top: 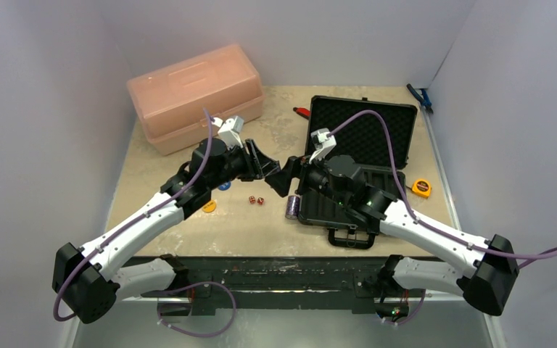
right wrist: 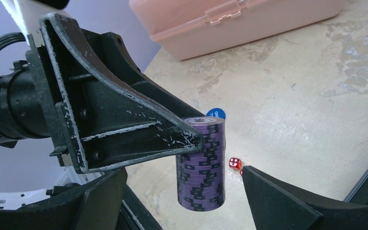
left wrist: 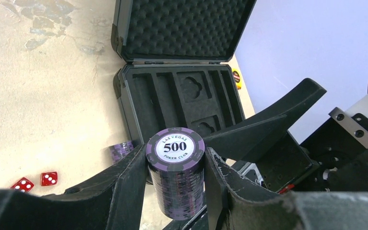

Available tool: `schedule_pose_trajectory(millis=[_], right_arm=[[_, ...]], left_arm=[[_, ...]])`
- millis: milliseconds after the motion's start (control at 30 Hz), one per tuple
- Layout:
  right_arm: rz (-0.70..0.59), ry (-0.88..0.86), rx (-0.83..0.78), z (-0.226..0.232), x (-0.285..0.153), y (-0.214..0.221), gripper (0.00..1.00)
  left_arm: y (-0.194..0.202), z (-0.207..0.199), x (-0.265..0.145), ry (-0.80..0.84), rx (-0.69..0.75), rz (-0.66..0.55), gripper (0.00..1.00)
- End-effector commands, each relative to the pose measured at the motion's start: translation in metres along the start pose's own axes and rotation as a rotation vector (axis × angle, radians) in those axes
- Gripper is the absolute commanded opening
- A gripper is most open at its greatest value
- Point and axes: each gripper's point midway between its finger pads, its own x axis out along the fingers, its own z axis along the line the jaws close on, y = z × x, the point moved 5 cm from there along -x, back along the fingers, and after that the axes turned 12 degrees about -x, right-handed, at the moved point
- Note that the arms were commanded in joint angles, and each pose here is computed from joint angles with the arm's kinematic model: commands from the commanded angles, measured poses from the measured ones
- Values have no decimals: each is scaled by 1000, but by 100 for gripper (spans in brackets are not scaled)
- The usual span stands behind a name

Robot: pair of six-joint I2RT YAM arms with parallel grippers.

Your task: Pack up texas hold em set

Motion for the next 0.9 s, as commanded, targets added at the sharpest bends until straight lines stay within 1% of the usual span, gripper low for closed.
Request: schedule_pose_trajectory(millis=[0, 200, 333, 600, 867], right_arm=[[-120, -3, 13, 4, -9, -27, 98], [-121, 50, 7, -4, -18, -25, 99], [-109, 151, 3, -19, -27, -18, 99], [-78, 411, 4, -54, -50, -8, 99], [-85, 526, 24, -70, -70, -2, 99]], left_arm=[[-5, -15, -1, 62, 28, -19, 0], [-8, -14, 4, 36, 41, -16, 0], [-9, -14, 8, 15, 53, -5, 0], [-8, -7, 23, -43, 57, 30, 0], [-10, -6, 42, -88, 57, 68, 0]])
